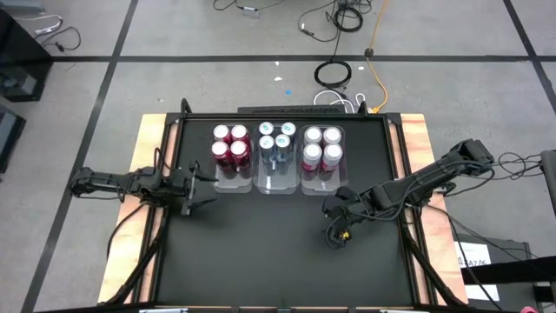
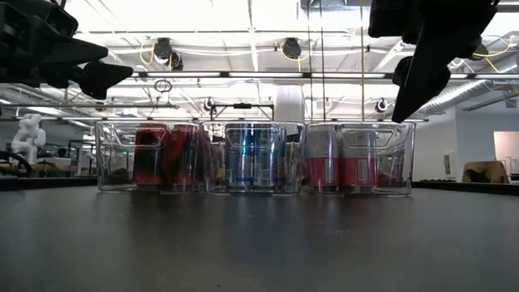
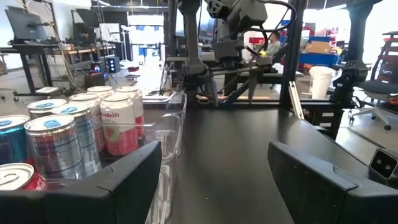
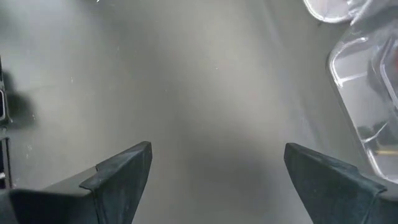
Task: Sort soda cans
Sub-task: Return to Home Position
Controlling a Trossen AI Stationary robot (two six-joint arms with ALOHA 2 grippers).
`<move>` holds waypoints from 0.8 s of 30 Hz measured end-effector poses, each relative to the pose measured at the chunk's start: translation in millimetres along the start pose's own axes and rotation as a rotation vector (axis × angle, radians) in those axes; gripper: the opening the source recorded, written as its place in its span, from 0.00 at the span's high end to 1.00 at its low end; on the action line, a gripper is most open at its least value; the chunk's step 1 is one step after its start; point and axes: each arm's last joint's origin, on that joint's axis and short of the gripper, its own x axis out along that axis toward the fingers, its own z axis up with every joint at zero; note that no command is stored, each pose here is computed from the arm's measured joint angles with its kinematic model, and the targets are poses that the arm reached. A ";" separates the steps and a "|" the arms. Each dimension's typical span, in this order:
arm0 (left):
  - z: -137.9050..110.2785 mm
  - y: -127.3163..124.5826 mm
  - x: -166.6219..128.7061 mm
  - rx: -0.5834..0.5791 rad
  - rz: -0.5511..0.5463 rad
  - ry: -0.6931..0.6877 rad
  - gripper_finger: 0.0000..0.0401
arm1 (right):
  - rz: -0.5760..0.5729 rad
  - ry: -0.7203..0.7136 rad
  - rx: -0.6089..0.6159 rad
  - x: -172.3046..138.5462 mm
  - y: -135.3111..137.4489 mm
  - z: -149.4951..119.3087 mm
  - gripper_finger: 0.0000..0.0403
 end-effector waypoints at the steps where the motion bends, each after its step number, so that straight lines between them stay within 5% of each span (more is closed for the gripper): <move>1: 0.1 0.0 0.0 0.000 0.000 -0.001 0.24 | 0.000 0.000 -0.014 0.0 0.0 0.0 0.11; 15: 0.1 0.0 0.0 -0.001 -0.001 -0.003 0.24 | -0.050 0.077 -0.223 -2.2 -5.8 -7.4 0.11; 24: 0.2 0.0 0.0 -0.001 -0.001 -0.004 0.24 | 0.114 -0.194 -0.367 -32.9 -12.7 -11.0 0.11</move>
